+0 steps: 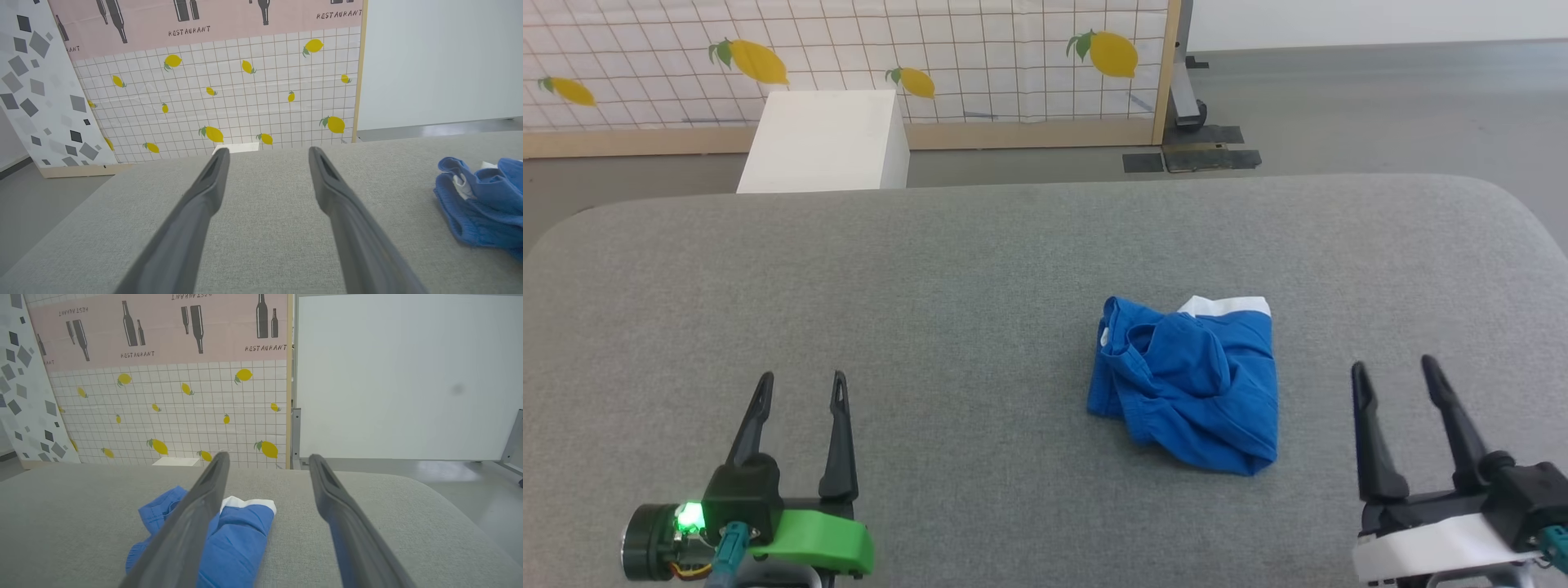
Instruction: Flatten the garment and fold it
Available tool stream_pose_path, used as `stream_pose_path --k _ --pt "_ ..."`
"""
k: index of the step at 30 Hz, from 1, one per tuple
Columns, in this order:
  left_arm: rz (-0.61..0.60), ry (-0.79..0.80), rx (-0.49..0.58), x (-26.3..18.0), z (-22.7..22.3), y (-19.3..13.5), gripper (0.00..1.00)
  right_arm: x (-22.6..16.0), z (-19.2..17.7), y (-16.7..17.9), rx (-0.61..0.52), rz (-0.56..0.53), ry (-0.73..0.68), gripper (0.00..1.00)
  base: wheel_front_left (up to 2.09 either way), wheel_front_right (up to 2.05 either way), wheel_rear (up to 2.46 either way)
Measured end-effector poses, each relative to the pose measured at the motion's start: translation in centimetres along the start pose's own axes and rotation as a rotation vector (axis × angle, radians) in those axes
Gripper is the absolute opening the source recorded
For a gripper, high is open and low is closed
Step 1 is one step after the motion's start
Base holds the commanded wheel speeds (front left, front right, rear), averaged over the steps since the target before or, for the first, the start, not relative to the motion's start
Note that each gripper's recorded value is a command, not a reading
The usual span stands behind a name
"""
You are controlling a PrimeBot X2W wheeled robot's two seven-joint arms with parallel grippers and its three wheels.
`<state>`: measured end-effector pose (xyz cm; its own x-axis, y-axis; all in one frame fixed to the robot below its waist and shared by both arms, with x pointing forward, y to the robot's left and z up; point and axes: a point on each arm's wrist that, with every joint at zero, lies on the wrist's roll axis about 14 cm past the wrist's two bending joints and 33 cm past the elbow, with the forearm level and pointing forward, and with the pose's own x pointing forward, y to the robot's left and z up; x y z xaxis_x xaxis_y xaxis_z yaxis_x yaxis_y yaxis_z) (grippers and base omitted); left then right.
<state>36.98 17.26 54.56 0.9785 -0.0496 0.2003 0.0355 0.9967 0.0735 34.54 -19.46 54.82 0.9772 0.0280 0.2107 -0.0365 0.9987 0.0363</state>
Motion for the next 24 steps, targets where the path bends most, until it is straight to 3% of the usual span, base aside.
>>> stream_pose_path --k 17,24 --pt "0.019 0.02 0.0 -0.7 -0.5 0.5 1.0 -0.7 -2.9 1.1 0.003 0.027 0.092 1.0 0.0 0.0 0.0" --pt "0.026 0.024 0.0 -0.8 -0.6 0.7 1.0 0.7 -1.3 0.5 0.001 0.013 0.035 1.0 0.0 0.0 0.0"
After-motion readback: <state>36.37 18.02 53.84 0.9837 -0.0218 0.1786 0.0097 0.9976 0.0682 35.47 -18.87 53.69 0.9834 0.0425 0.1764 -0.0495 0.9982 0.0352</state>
